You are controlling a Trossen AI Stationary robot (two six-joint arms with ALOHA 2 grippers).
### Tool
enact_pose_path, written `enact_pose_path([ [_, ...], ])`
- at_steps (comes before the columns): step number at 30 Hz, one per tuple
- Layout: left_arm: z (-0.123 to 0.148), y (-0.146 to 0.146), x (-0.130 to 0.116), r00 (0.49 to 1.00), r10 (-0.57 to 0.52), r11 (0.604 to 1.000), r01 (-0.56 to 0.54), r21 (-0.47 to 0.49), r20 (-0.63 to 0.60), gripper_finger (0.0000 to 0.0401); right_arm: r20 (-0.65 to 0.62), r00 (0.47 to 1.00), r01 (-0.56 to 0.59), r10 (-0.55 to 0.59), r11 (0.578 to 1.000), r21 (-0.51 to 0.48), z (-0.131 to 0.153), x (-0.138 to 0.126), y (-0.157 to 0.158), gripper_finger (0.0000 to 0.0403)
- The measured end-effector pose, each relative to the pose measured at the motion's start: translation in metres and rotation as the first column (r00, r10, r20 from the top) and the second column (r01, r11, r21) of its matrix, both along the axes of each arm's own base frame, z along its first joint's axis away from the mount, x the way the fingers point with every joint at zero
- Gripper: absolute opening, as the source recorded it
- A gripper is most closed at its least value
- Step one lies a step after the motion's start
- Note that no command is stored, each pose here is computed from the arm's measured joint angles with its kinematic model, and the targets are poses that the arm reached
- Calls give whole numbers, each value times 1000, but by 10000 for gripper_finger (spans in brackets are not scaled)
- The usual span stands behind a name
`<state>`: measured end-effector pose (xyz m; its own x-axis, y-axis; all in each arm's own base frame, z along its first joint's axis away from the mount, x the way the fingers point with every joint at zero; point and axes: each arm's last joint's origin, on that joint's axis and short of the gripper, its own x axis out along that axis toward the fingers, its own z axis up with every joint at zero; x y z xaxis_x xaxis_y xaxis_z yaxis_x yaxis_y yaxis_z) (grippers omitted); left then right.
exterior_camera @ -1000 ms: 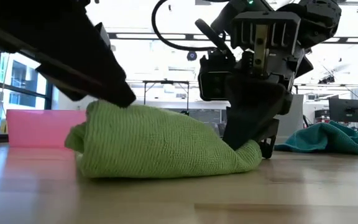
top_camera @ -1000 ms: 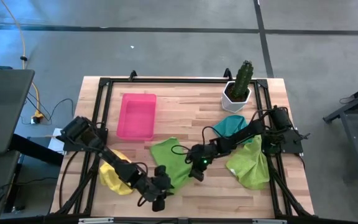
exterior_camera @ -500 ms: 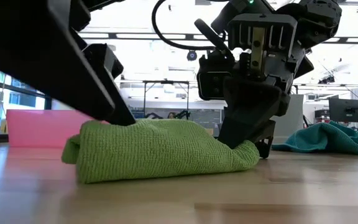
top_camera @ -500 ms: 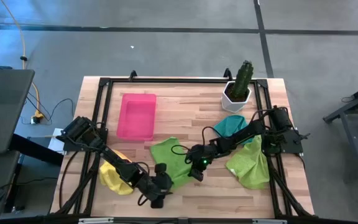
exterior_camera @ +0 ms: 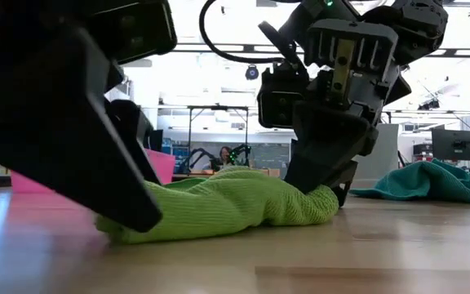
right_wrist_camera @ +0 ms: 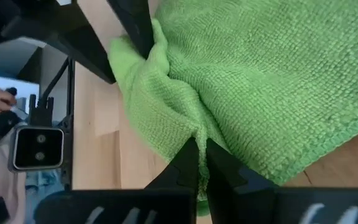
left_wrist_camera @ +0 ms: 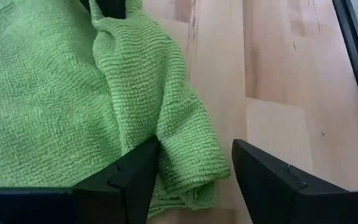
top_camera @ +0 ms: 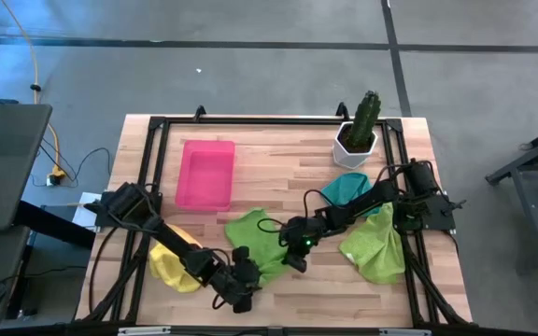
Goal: Roll microfiber towels into tight, uniform cylinder then place into a basket
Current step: Roll the green microfiber cloth
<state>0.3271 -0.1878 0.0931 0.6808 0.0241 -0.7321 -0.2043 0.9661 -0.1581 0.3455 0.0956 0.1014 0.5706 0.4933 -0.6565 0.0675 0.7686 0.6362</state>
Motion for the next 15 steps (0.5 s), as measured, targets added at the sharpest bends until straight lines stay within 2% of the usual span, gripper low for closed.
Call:
enact_pose_path([
  [5,-2,-3,-5,999,33,999,-33,11,-12,194,105,988,-101,111,990,-98,7,0,0,33],
  [9,-3,-4,-6,999,29,999,-29,23,-21,170,185,955,-190,231,958,-215,23,-3,-2,75],
  [12,-3,-3,-7,999,32,999,-32,32,-23,140,238,899,-280,368,900,-335,34,-7,0,98],
  [15,-4,-2,-7,999,30,998,-29,49,-25,105,278,804,-367,526,806,-464,40,-12,11,108],
])
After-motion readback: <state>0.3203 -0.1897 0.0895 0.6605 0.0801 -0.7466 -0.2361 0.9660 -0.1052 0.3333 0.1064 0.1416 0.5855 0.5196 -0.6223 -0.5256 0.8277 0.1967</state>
